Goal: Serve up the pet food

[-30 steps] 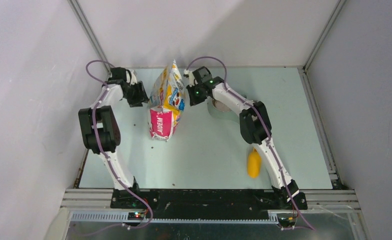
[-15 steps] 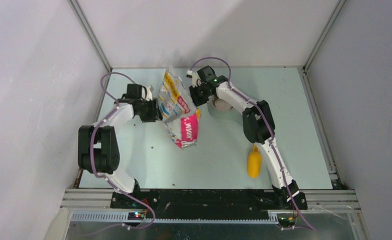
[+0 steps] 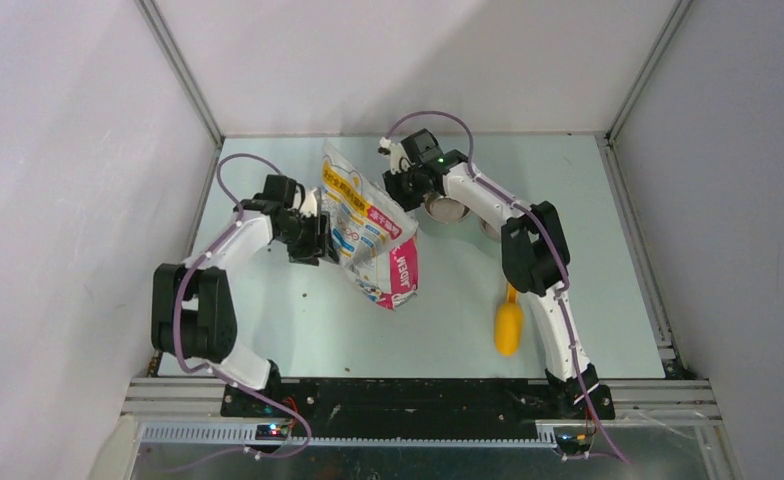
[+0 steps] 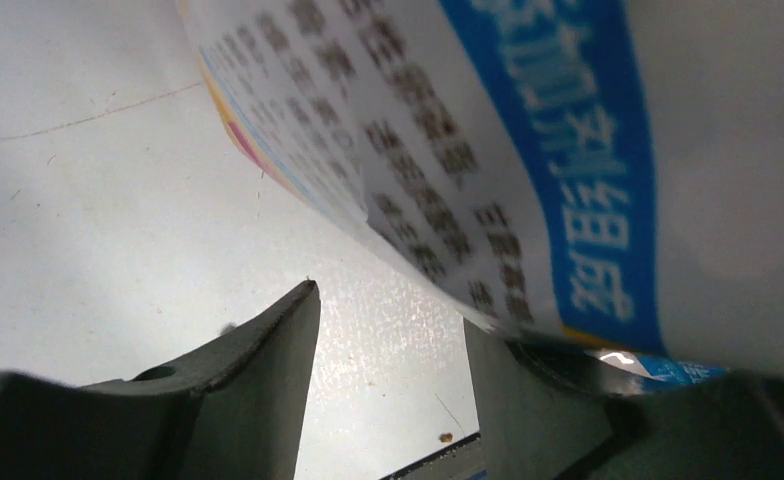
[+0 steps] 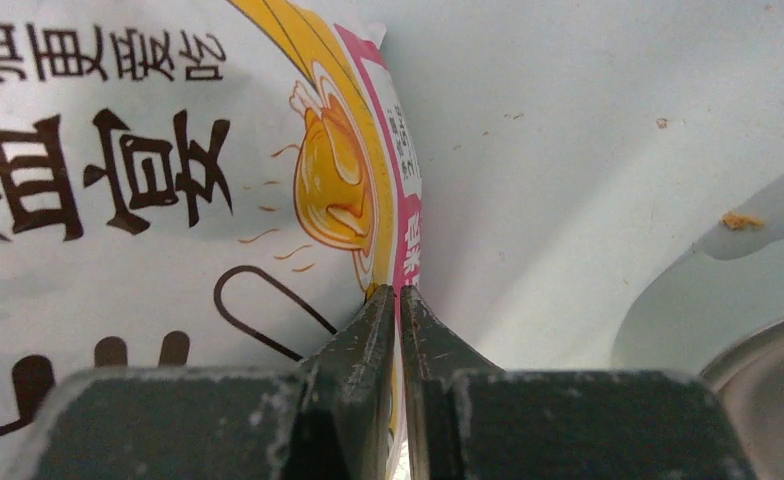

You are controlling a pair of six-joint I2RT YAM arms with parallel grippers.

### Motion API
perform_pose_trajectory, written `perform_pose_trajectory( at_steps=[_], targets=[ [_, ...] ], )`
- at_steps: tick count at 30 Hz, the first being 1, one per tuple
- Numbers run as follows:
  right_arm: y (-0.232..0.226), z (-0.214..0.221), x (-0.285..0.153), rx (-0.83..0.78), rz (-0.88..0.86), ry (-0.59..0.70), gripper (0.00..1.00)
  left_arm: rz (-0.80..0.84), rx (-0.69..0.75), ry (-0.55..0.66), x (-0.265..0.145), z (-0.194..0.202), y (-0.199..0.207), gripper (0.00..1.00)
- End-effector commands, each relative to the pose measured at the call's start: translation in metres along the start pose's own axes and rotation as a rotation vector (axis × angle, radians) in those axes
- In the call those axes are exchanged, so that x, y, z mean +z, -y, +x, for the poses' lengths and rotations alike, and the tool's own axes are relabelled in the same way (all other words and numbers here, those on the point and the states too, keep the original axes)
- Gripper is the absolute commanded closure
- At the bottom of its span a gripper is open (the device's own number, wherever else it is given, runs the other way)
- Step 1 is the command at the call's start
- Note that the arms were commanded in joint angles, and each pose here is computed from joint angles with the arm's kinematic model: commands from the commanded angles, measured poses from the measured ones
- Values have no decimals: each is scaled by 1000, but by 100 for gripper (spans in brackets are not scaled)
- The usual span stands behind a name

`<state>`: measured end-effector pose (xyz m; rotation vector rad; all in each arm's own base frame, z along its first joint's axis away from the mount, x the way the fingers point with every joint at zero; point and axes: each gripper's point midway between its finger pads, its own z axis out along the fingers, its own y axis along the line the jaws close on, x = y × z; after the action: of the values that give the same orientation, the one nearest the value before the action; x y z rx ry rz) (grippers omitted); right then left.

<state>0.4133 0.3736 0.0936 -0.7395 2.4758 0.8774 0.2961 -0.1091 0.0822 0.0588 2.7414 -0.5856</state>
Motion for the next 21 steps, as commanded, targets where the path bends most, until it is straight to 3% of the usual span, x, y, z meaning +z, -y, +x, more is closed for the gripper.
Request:
perform_pose_trajectory(
  at_steps=[1,9,12,16,21],
  targets=[
    [-64,3,-17,-27,-147,-2,89,130,67,144,4,-68,29,40],
    [-103,9,-9,21,-230,-31,90,201,119,226,20,-175,50,41],
    [-107,9,-6,18,-226,-32,91,197,109,201,27,-180,47,42],
    [-88,5,-16,9,-166,-6,89,206,73,166,20,-150,47,42],
    [-53,-29,-63,21,-101,100,85,166,68,241,-27,-130,47,41]
  ],
)
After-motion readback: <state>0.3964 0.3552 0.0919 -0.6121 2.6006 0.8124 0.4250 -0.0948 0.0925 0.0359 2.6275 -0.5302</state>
